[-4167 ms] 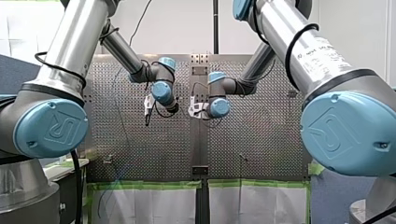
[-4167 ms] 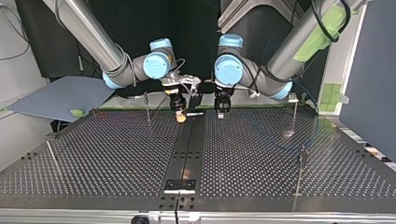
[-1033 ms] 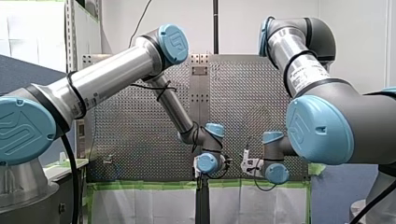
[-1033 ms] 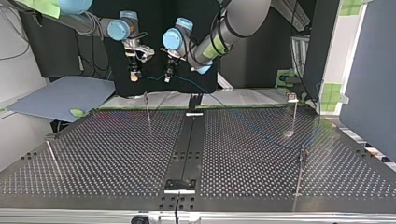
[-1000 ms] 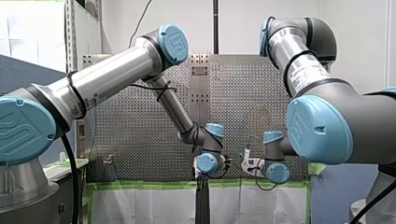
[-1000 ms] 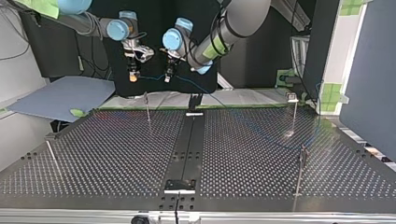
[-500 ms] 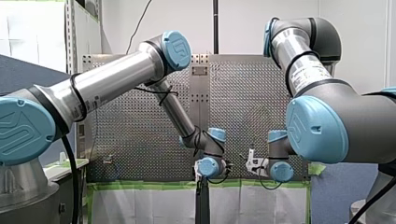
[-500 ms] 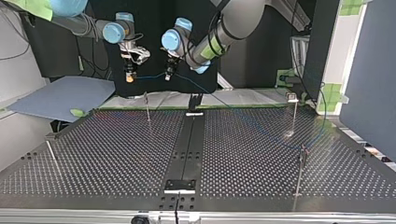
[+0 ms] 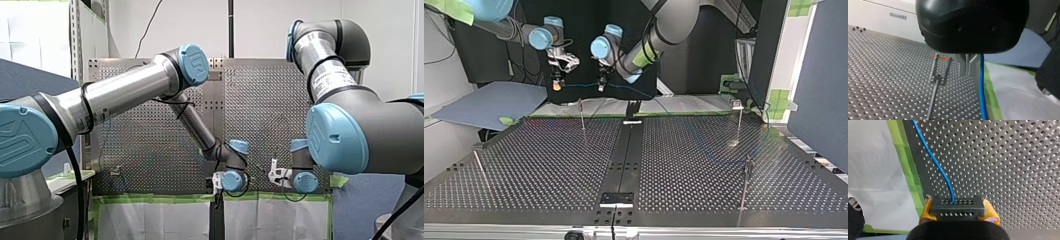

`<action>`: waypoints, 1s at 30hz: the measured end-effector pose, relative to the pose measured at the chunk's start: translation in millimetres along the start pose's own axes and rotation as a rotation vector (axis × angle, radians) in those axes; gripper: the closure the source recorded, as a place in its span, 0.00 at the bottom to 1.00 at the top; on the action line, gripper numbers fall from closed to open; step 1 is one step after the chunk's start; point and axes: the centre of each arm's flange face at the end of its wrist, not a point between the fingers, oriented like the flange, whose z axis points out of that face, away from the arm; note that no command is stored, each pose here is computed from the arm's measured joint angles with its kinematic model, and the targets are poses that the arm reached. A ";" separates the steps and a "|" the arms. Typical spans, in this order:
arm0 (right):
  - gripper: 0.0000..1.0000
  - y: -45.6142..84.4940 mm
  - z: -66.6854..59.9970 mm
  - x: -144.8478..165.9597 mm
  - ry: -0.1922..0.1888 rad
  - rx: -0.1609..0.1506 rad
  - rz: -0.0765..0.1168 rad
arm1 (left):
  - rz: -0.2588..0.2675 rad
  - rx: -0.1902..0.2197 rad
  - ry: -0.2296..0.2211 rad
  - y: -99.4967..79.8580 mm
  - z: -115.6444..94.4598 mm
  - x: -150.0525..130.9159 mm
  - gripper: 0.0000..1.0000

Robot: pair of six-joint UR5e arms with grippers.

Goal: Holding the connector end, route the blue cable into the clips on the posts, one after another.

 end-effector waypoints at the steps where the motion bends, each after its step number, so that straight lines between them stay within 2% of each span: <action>1: 1.00 1.8 1.7 -1.0 -0.001 -0.002 0.000 | -0.001 -0.001 -0.006 -1.4 1.4 -2.2 1.00; 5: 1.00 9.2 10.2 -6.2 -0.018 -0.014 -0.005 | -0.008 0.000 -0.029 -8.3 7.1 -10.9 1.00; 7: 1.00 11.7 14.1 -6.2 -0.027 -0.019 -0.013 | -0.010 0.003 -0.034 -11.0 9.5 -11.6 1.00; 10: 1.00 13.9 18.3 -5.1 -0.043 -0.025 -0.027 | -0.006 0.006 -0.027 -13.5 13.4 -5.6 1.00; 14: 1.00 16.2 21.9 -2.6 -0.048 -0.024 -0.026 | 0.001 0.016 -0.013 -17.2 17.9 6.3 1.00; 22: 1.00 21.9 35.0 7.6 -0.030 0.012 -0.014 | 0.000 0.020 -0.013 -18.2 21.7 10.0 1.00; 30: 1.00 23.4 45.9 14.2 -0.046 0.054 -0.011 | -0.006 0.015 -0.033 -25.7 23.4 3.6 1.00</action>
